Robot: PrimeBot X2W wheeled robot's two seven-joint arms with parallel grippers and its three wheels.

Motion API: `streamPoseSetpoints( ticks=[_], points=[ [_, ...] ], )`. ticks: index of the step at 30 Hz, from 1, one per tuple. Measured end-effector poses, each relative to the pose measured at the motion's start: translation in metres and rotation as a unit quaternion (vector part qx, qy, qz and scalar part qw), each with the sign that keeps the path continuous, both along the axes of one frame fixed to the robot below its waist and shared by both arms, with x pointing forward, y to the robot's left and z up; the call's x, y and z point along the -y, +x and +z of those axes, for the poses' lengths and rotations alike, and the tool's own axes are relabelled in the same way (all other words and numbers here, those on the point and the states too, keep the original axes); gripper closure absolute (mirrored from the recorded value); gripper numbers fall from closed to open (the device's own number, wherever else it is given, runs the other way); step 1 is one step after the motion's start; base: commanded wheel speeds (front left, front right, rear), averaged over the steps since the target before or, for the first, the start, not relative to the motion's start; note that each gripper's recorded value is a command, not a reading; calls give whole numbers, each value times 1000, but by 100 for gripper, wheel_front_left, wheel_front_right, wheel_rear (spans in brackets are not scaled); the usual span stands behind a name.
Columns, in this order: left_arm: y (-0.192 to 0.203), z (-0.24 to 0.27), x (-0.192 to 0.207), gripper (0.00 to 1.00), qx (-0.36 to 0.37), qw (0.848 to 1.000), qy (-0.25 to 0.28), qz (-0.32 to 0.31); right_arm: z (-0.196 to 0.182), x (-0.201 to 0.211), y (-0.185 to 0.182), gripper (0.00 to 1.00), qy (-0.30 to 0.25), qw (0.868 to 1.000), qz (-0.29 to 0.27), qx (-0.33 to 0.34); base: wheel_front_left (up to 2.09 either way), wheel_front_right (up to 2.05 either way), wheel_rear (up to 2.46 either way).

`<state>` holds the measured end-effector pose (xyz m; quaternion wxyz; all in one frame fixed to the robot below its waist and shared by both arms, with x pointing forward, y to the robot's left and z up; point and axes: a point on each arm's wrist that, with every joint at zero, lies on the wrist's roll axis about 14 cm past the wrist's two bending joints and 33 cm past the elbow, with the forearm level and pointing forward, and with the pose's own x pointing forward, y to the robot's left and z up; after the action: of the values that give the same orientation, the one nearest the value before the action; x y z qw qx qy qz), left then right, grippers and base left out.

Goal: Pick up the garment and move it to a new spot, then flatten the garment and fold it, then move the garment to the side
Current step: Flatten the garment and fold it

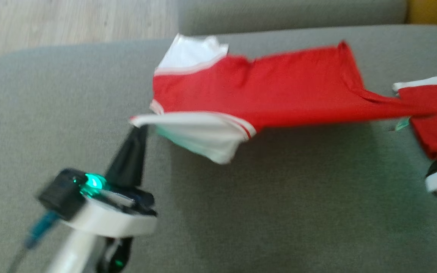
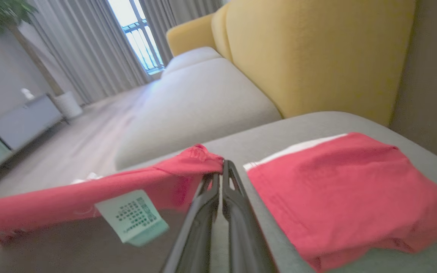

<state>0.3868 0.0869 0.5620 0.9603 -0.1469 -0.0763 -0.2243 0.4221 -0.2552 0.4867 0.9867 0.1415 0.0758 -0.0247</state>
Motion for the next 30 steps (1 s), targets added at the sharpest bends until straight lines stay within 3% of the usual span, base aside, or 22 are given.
streamPoseSetpoints(
  ticks=[2,6,10,14,22,27,30],
  points=[
    [-1,27,-1,100,14,999,-37,-13,36,-4,-4,100,36,999,22,33,0,0,0],
    [5,102,1,100,66,992,-93,-57,116,4,-15,100,58,991,55,107,0,0,0],
    [7,192,3,100,144,977,-117,-101,176,22,-22,100,32,985,58,157,0,0,0],
    [24,237,4,100,158,976,-100,-114,223,34,-6,100,1,980,58,192,0,0,0],
    [113,229,16,100,76,991,-58,-96,240,9,77,100,-1,981,82,175,0,0,0],
    [170,224,21,100,89,993,-26,-67,243,-10,136,100,-27,978,75,192,0,0,0],
    [192,230,24,100,116,991,-40,-56,254,-6,161,100,-42,971,54,227,0,0,0]
  ],
)
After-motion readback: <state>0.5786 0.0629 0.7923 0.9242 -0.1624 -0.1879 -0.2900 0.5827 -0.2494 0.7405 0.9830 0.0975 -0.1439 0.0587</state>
